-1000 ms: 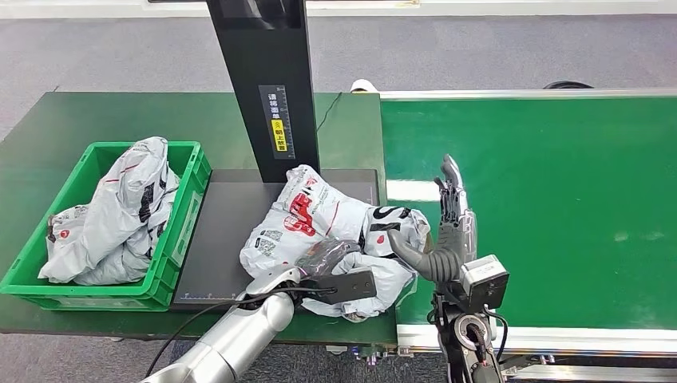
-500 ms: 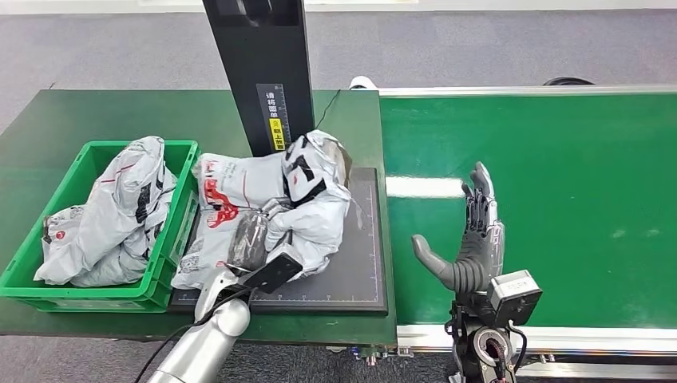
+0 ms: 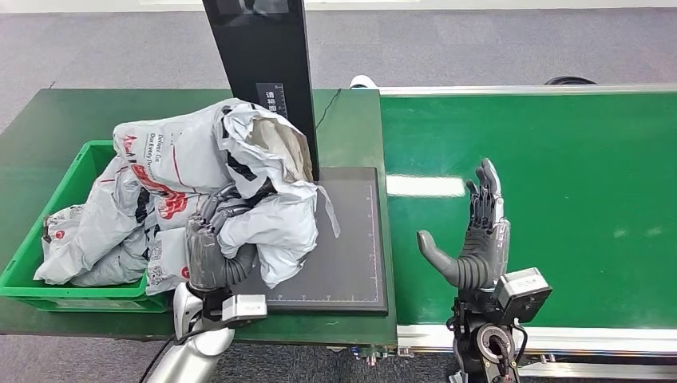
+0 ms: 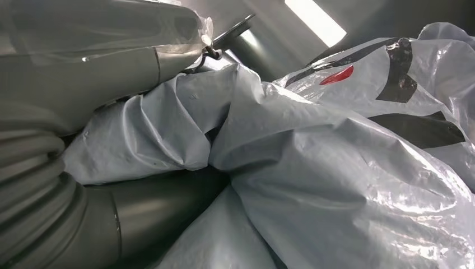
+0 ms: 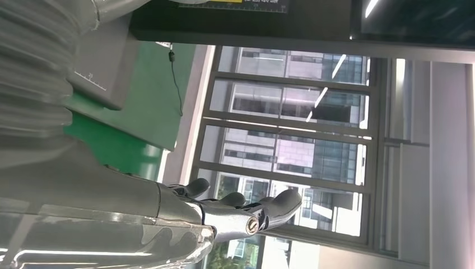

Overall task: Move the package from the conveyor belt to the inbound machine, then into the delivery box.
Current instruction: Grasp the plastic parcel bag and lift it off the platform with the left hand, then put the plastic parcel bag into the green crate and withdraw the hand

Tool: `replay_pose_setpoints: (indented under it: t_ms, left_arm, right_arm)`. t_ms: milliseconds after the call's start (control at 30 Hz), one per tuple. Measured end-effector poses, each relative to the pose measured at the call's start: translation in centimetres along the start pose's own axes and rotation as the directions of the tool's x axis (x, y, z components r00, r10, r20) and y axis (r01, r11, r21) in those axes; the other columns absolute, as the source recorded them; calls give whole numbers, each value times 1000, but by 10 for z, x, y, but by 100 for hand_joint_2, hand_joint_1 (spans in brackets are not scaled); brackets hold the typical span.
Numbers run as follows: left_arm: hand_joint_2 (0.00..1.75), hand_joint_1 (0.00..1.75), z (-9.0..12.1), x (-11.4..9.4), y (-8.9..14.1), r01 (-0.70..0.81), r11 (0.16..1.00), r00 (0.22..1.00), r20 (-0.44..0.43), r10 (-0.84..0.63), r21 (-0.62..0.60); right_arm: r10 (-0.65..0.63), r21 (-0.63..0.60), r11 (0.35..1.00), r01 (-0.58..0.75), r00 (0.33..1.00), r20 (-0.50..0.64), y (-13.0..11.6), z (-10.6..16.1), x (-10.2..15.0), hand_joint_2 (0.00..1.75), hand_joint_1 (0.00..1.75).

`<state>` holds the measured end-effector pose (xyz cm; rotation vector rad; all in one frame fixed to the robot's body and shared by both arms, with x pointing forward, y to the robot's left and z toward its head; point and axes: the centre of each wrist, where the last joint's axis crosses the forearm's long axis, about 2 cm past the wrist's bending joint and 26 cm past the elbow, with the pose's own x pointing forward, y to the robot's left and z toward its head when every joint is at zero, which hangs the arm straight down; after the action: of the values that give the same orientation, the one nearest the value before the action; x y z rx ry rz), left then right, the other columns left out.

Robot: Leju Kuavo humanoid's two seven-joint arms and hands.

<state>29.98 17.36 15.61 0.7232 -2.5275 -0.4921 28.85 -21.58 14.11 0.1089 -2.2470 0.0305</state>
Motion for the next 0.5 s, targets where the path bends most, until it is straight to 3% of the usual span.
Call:
replay_pose_setpoints:
  t_ms: [300, 500]
  left_arm:
    - [175, 175, -30, 37, 22, 13, 994, 979, 203, -35, 110]
    - [175, 175, -56, 51, 56, 102, 965, 936, 305, -175, 240]
  right_arm:
    - [-10, 10, 1000, 10, 1000, -7, 3, -2, -3, 175, 0]
    - [-11, 10, 1000, 11, 1000, -14, 3, 0, -5, 175, 0]
